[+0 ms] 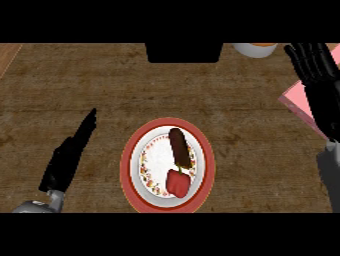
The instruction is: Pick the bell pepper from the plate and place it in the cardboard box
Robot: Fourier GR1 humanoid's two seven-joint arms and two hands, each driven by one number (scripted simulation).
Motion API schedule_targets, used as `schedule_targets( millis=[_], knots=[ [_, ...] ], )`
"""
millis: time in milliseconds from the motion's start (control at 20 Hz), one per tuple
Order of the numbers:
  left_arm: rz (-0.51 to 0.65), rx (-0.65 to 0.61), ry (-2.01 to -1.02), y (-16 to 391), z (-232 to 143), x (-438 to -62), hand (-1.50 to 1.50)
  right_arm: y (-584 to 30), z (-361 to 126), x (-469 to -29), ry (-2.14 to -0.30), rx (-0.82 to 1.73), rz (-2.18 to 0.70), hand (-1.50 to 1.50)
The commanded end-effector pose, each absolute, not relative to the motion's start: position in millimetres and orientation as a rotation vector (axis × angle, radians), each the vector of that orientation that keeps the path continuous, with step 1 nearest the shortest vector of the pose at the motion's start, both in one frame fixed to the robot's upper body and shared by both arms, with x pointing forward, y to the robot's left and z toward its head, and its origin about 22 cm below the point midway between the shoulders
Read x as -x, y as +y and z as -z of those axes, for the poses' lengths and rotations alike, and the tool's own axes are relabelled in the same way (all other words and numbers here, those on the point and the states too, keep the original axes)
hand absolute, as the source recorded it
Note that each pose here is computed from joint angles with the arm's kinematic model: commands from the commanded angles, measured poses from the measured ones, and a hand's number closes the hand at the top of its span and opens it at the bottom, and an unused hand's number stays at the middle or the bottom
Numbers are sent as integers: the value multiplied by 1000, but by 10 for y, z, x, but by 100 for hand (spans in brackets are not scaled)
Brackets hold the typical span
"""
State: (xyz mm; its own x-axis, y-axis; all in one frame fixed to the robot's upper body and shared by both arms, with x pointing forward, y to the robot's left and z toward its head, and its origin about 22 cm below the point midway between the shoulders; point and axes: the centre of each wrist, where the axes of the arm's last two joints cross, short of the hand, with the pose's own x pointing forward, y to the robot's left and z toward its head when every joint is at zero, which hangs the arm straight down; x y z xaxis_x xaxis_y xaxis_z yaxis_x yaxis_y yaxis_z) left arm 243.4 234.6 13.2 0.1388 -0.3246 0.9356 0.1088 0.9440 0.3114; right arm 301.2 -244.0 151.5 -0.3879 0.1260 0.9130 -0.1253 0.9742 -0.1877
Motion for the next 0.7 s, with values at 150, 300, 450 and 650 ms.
schedule_targets(
  millis=[150, 300, 450, 650],
  knots=[
    [370, -264, -1618, 2596, -543, -2607, 0, -2783, -1084, -2467, -2124, 29, 347, -150],
    [437, -227, -1696, 2597, -629, -2586, 0, -3118, -463, -1966, -1936, 257, 285, -150],
    [464, -164, -1712, 2533, -622, -2582, 0, -2944, 44, -1644, -1990, 175, 530, -150],
    [482, -140, -1725, 2686, -643, -2643, 0, -2877, 486, -1268, -2155, 258, 359, -150]
  ],
)
